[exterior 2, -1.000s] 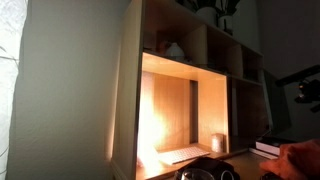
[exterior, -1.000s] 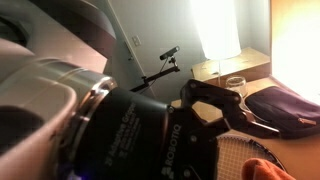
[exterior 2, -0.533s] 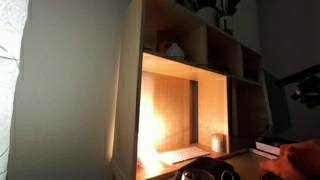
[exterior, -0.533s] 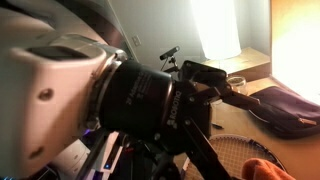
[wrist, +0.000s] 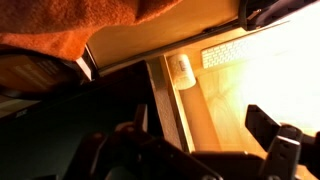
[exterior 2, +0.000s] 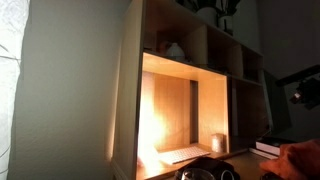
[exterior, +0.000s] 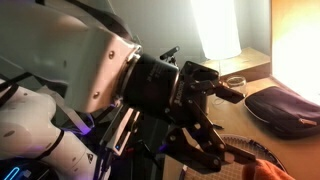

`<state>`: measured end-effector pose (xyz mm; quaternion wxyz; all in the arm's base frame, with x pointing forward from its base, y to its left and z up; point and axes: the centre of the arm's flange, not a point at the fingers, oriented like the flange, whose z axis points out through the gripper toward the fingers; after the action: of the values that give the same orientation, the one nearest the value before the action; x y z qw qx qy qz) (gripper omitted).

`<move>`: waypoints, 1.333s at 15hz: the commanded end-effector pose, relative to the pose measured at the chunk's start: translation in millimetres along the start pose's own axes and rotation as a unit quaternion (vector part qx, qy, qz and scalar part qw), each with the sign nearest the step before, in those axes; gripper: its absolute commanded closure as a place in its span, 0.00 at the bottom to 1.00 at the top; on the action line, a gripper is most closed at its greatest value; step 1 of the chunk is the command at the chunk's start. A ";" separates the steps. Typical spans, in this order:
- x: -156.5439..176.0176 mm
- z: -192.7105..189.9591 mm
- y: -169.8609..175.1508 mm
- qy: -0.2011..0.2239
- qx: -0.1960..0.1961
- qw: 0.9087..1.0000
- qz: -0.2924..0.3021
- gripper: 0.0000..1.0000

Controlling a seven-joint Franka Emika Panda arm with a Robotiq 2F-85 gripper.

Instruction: Use the towel to wipe the monitor and put the pen in the jar

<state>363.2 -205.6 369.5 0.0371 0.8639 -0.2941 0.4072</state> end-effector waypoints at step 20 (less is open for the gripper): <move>-108.9 14.6 -70.8 -0.067 -0.043 0.976 -0.204 0.00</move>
<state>377.3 -131.5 323.8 0.1140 0.9228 -0.1618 0.3307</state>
